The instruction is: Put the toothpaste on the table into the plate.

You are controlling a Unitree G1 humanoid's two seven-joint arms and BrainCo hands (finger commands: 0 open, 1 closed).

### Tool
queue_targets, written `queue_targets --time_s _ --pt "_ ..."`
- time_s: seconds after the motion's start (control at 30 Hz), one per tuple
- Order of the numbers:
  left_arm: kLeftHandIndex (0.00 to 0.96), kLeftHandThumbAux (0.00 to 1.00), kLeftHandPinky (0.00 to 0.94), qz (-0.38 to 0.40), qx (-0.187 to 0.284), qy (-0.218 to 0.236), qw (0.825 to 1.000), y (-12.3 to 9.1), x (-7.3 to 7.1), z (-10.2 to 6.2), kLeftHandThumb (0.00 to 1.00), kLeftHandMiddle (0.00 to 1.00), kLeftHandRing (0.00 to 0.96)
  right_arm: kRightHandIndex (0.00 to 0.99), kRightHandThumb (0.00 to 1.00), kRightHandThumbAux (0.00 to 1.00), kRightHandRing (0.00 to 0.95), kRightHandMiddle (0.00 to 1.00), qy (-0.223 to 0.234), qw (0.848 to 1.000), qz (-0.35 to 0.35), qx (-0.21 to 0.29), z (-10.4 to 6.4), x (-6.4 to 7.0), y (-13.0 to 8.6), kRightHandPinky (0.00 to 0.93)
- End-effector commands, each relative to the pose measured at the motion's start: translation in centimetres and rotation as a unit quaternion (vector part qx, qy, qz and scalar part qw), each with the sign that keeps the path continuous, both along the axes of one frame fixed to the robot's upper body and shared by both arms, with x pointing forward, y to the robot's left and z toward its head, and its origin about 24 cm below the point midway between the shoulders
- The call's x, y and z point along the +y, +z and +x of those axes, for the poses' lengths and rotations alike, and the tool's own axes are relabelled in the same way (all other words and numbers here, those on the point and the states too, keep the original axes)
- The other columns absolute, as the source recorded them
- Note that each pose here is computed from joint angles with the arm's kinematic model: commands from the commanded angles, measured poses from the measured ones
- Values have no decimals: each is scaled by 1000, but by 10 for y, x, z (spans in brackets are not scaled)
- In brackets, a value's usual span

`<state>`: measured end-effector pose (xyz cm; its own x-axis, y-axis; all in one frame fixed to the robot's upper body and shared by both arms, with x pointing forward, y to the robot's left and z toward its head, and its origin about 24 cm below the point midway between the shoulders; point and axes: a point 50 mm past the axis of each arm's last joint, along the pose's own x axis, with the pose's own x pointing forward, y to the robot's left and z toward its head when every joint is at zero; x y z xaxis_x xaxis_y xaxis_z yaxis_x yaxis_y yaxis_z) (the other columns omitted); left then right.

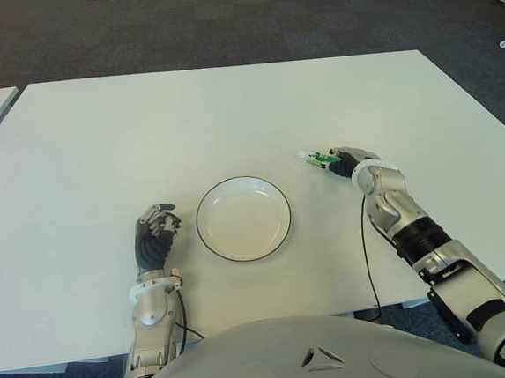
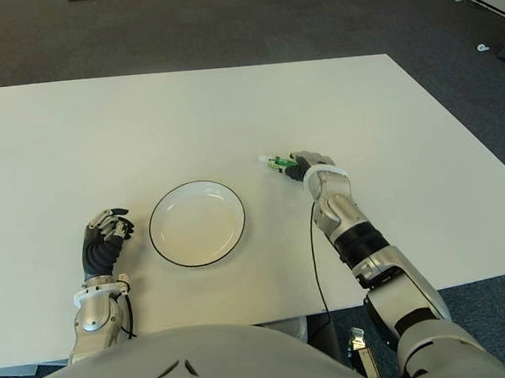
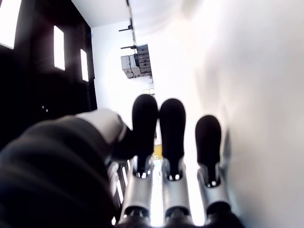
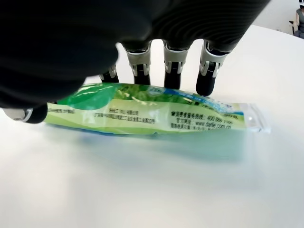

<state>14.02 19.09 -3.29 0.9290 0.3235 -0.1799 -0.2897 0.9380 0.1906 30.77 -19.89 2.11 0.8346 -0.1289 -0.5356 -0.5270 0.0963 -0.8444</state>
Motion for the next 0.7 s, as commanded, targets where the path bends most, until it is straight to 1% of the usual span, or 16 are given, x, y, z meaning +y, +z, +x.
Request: queue_targets --time_s 0.03,0.43,0.63,0.7 --pt "430 720 583 -9 42 -1 999 -11 0 -9 697 612 604 0 443 120 0 0 -5 999 -21 34 0 -5 -19 0" --pt "430 720 585 -1 45 6 999 -8 -1 -11 699 612 601 0 466 127 0 0 -12 998 -42 49 4 -4 -39 0" --pt "431 719 581 3 47 11 999 -7 -1 -12 702 606 597 0 497 129 0 0 -10 997 -53 51 5 0 -44 0" --pt "431 719 579 2 49 14 999 -6 -1 -13 702 603 595 0 507 128 0 0 -7 997 -59 53 5 4 -47 0"
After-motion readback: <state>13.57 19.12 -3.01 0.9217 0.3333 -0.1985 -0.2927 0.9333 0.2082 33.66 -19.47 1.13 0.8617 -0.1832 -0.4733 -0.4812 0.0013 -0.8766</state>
